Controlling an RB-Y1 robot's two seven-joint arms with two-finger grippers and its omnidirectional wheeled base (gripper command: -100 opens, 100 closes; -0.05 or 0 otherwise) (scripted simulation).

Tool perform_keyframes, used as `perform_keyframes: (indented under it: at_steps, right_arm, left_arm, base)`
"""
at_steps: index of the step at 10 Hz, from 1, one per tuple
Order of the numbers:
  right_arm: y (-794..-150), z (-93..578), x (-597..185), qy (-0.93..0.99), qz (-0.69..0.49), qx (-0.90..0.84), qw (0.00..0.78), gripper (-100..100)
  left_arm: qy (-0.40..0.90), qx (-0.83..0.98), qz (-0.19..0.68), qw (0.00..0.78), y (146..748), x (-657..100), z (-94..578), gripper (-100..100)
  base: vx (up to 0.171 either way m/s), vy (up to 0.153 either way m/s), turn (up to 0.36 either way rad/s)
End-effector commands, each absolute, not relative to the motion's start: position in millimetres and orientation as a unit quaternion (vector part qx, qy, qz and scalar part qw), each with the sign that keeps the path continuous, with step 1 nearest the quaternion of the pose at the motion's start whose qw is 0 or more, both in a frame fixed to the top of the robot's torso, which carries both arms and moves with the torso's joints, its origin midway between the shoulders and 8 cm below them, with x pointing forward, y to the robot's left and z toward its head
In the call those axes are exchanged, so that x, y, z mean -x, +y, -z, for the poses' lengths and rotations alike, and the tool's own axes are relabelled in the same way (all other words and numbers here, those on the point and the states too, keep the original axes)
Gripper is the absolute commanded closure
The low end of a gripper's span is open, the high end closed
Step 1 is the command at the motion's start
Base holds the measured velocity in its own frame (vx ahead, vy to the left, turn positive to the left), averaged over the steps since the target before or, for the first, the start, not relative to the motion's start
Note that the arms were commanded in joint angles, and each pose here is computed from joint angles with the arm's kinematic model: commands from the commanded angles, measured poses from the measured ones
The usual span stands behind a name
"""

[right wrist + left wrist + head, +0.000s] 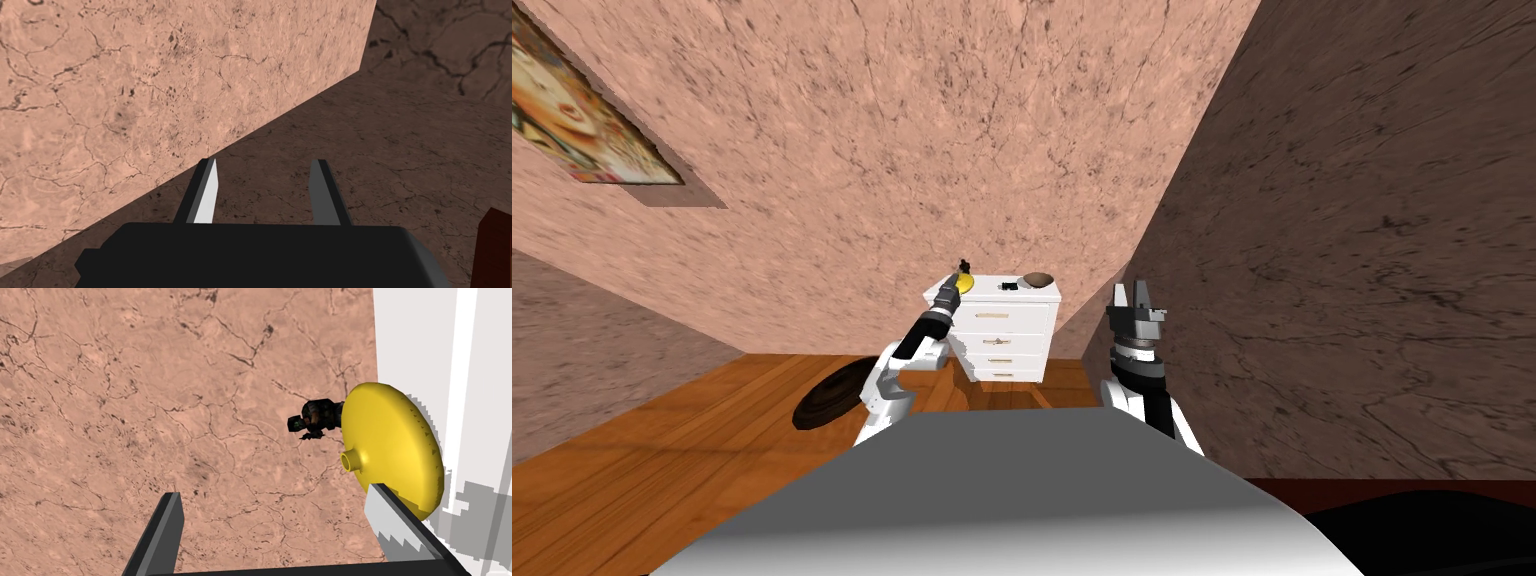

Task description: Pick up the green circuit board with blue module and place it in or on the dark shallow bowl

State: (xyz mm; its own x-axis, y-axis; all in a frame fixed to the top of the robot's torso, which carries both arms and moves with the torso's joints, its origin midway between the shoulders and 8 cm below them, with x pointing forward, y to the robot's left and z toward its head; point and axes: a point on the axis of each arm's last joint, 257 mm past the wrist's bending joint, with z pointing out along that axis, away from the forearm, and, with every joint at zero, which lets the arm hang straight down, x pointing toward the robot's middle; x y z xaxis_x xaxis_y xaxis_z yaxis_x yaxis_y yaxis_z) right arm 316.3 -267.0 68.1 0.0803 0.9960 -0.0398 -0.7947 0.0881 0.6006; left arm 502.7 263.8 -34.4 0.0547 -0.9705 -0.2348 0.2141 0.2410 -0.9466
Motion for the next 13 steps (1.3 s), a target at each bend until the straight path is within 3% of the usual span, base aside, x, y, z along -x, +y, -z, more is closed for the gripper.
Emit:
perform_keyframes:
  at_steps: [1,13]
  right_arm:
    - [-267,-68,-316,0.229,-0.638,-0.220,0.701,0]
    - [-267,-68,-316,0.229,-0.638,-0.220,0.701,0]
  left_arm:
    - [0.499,0.397,0.472,0.608,267,-509,40,-100]
    - [0.536,0.471,0.420,0.560,276,-551,59,-100]
  base:
    - [-0.052,0.024,0.055]
    - [-0.031,0.012,0.039]
